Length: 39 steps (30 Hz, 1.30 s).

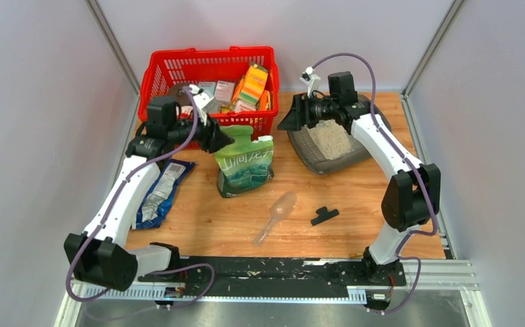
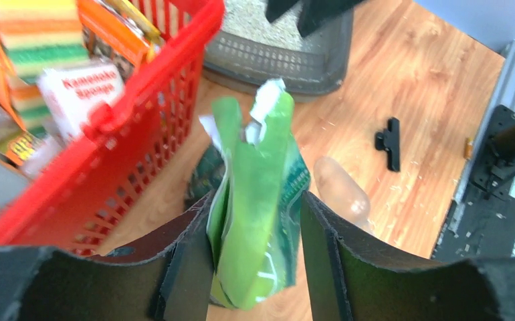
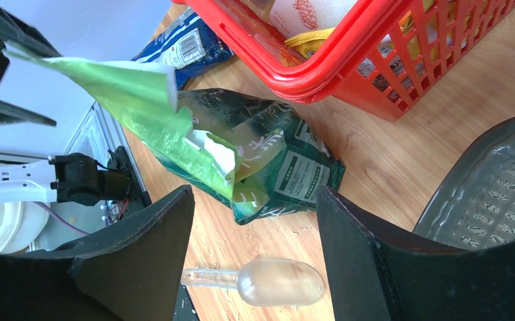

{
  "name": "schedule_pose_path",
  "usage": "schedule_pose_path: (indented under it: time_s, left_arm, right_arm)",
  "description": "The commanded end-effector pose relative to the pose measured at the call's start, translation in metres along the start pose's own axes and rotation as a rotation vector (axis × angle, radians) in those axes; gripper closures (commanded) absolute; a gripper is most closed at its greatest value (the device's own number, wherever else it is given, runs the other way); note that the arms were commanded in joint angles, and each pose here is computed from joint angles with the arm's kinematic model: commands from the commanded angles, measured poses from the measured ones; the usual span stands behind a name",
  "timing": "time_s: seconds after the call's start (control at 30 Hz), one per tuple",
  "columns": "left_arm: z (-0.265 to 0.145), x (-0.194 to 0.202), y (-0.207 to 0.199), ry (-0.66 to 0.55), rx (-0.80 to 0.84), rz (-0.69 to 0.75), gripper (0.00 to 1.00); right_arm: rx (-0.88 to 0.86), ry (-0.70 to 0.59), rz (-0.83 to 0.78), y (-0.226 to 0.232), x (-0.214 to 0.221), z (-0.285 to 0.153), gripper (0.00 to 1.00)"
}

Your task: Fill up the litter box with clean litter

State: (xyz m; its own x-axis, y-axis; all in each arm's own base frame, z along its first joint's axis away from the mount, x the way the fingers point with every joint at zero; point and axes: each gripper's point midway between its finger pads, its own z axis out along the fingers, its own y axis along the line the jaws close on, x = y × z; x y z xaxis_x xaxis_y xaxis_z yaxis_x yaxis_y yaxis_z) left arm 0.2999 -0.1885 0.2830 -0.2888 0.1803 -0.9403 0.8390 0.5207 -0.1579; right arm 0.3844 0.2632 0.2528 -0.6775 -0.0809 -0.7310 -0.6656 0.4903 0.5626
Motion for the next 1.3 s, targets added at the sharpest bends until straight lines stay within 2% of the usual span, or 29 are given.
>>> schedule_pose_path:
  time_s: [0.0, 0.03, 0.3, 0.33, 0.37, 0.43, 0.5, 0.6, 0.63, 0.7, 0.73, 0.77, 0.8, 0.83, 0.9, 0.93, 1.0, 1.03, 1.13, 1.27]
  left_arm:
    - [0.009, -0.032, 0.024, 0.002, -0.055, 0.066, 0.44]
    - [0.008, -0.026, 0.026, 0.048, -0.050, 0.066, 0.44]
    - [0.024, -0.021, 0.038, 0.187, 0.036, 0.124, 0.48]
    - [0.025, -0.006, 0.037, 0.249, 0.061, 0.099, 0.48]
    - [0.023, -0.015, 0.036, 0.248, 0.065, 0.112, 0.48]
    - [0.021, -0.002, 0.033, 0.311, 0.107, 0.079, 0.48]
    - [0.020, -0.006, 0.028, 0.319, 0.136, 0.078, 0.48]
    - [0.017, -0.001, 0.023, 0.344, 0.165, 0.085, 0.59]
    - [0.017, 0.000, 0.021, 0.347, 0.173, 0.086, 0.70]
    - [0.017, -0.001, 0.014, 0.347, 0.198, 0.115, 0.84]
    - [0.015, -0.004, 0.011, 0.344, 0.198, 0.127, 0.95]
    - [0.014, -0.007, 0.009, 0.336, 0.200, 0.139, 0.99]
    - [0.014, -0.010, 0.005, 0.328, 0.201, 0.145, 1.00]
    - [0.012, -0.029, 0.004, 0.264, 0.173, 0.194, 1.00]
    - [0.010, -0.040, 0.003, 0.196, 0.133, 0.210, 1.00]
    - [0.003, -0.074, 0.000, 0.066, 0.087, 0.337, 1.00]
    - [0.002, -0.076, 0.001, -0.005, 0.045, 0.384, 1.00]
    - [-0.007, -0.104, -0.003, -0.110, 0.001, 0.487, 1.00]
    - [-0.010, -0.102, -0.009, -0.138, 0.008, 0.536, 1.00]
    - [-0.011, -0.089, -0.017, -0.107, 0.053, 0.532, 1.00]
  right_arm:
    - [-0.016, -0.012, -0.018, 0.004, -0.004, 0.004, 0.30]
    - [-0.017, -0.011, -0.016, 0.004, -0.005, 0.005, 0.29]
    - [0.005, -0.005, -0.022, -0.002, -0.004, 0.007, 0.28]
    - [0.009, -0.004, -0.019, -0.002, -0.005, 0.008, 0.28]
    - [0.012, -0.002, -0.018, -0.002, -0.006, 0.008, 0.27]
    - [0.025, 0.002, -0.021, -0.001, -0.008, 0.009, 0.27]
    - [0.024, 0.006, -0.022, 0.000, -0.008, 0.009, 0.27]
    - [0.022, 0.027, -0.019, 0.001, -0.004, 0.010, 0.27]
    - [0.022, 0.042, -0.017, 0.001, -0.001, 0.012, 0.27]
    - [0.024, 0.048, -0.019, 0.002, -0.001, 0.014, 0.28]
    - [0.026, 0.048, -0.020, 0.002, -0.001, 0.014, 0.28]
    - [0.029, 0.052, -0.025, 0.003, -0.002, 0.015, 0.29]
    - [0.027, 0.051, -0.040, 0.007, -0.008, 0.017, 0.29]
    - [0.039, 0.071, -0.031, 0.007, -0.005, 0.017, 0.30]
    - [0.055, 0.076, -0.063, 0.010, -0.010, 0.019, 0.31]
    - [0.064, 0.088, -0.061, 0.011, -0.009, 0.020, 0.32]
    - [0.056, 0.099, -0.069, 0.014, -0.010, 0.022, 0.34]
    - [0.054, 0.101, -0.071, 0.016, -0.011, 0.023, 0.34]
    - [0.058, 0.111, -0.081, 0.016, -0.009, 0.026, 0.37]
    - [0.015, 0.140, -0.060, 0.019, 0.003, 0.031, 0.38]
